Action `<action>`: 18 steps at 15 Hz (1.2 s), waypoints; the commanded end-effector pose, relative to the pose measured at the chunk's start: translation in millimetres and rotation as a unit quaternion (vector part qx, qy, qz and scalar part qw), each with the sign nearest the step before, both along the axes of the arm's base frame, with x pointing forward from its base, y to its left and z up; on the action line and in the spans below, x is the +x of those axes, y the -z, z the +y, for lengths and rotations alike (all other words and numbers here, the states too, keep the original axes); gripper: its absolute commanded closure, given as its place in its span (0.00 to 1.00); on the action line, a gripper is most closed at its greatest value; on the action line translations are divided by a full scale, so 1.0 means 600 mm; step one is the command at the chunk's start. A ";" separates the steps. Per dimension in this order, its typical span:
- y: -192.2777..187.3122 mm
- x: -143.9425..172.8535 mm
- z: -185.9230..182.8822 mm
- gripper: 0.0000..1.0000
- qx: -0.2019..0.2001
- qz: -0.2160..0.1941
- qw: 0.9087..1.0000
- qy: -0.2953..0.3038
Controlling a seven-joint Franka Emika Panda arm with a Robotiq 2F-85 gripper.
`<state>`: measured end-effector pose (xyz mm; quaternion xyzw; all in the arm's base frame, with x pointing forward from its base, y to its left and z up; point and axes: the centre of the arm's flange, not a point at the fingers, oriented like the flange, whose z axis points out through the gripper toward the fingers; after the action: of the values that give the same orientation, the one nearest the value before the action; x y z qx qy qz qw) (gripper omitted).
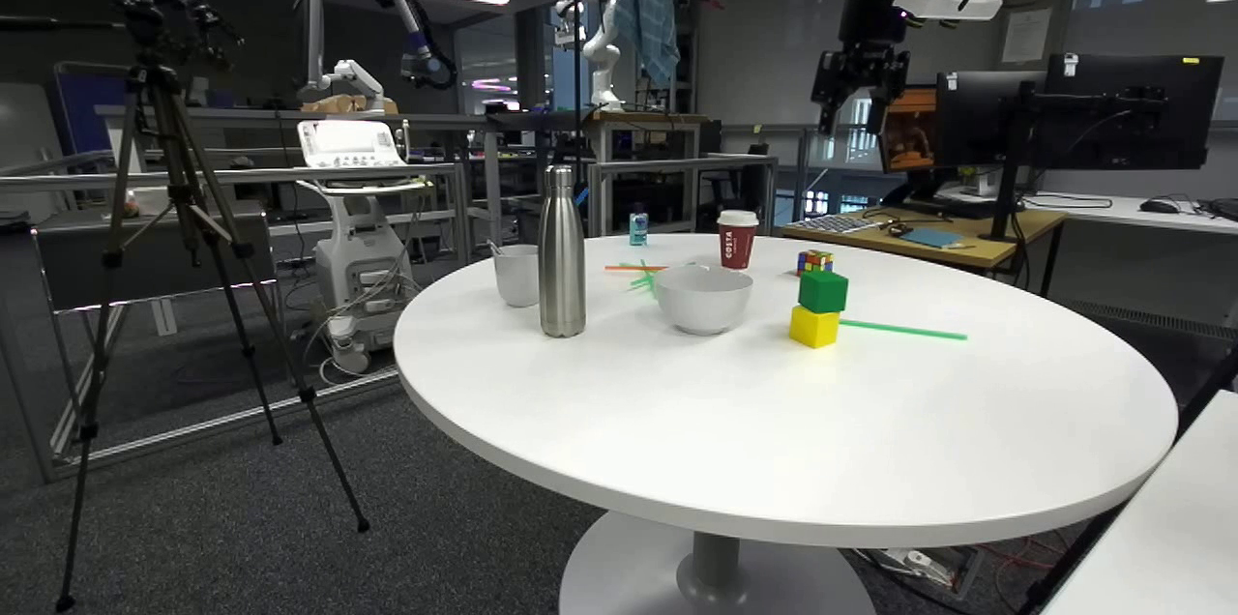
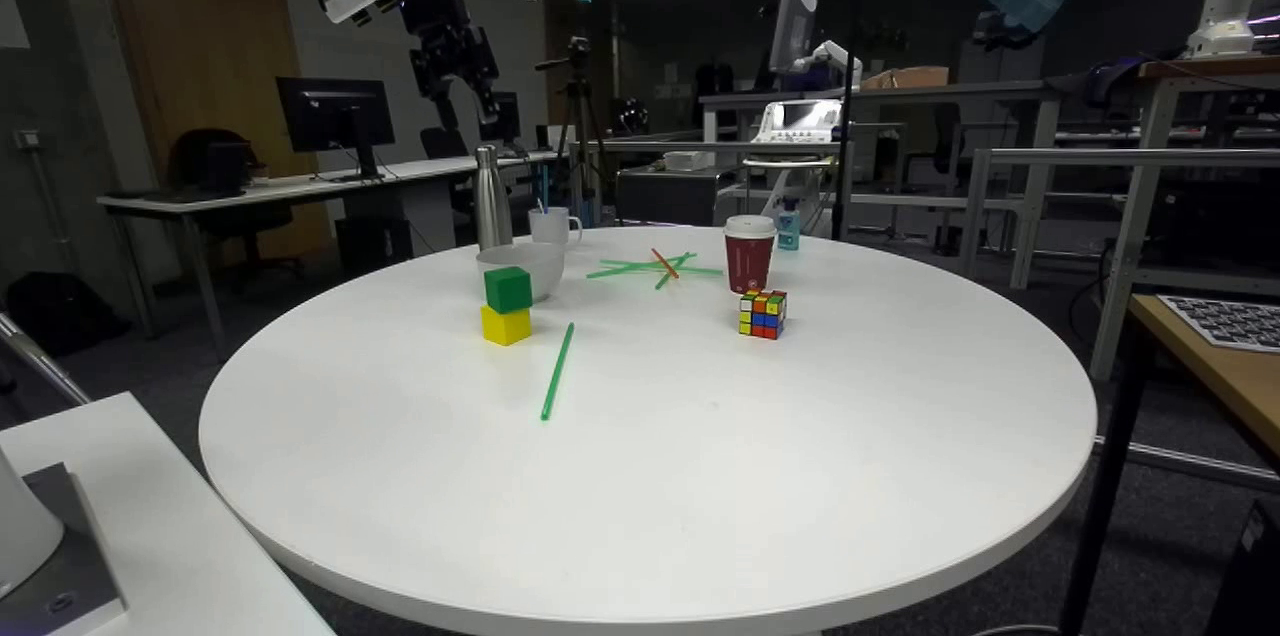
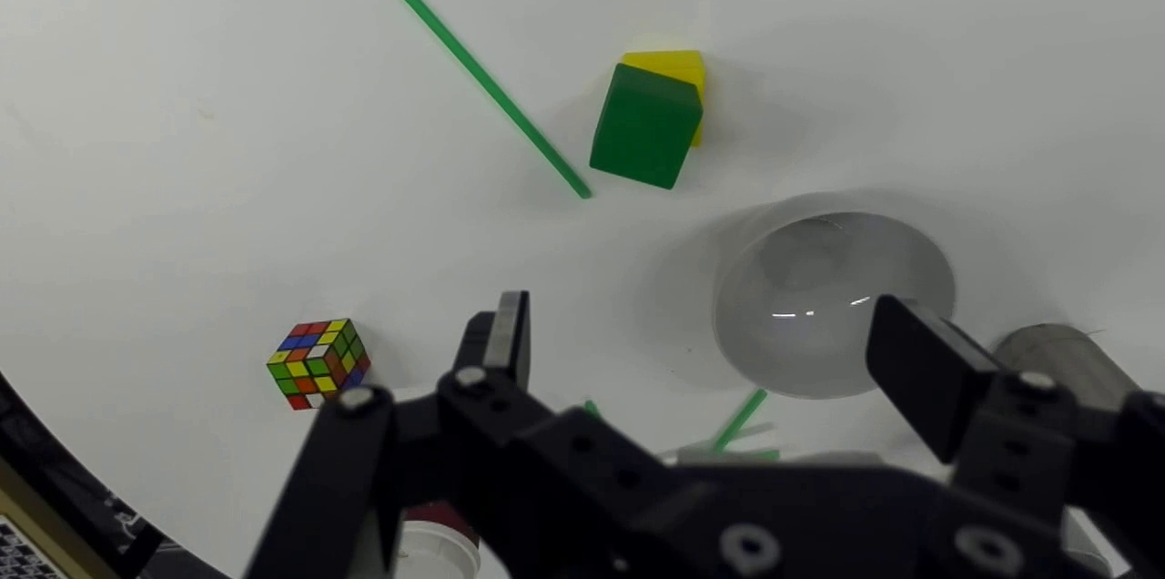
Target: Take the green block and put it on the table
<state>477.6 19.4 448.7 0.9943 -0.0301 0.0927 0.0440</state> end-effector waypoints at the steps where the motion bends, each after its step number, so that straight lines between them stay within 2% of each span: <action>1: 0.015 0.033 -0.010 0.00 0.016 -0.012 0.999 0.044; 8: 0.066 0.047 -0.009 0.00 0.021 0.006 0.993 0.120; 18: 0.147 0.063 -0.019 0.00 0.019 0.055 0.987 0.147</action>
<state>501.1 11.9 369.9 0.9857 -0.1602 0.0346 0.0379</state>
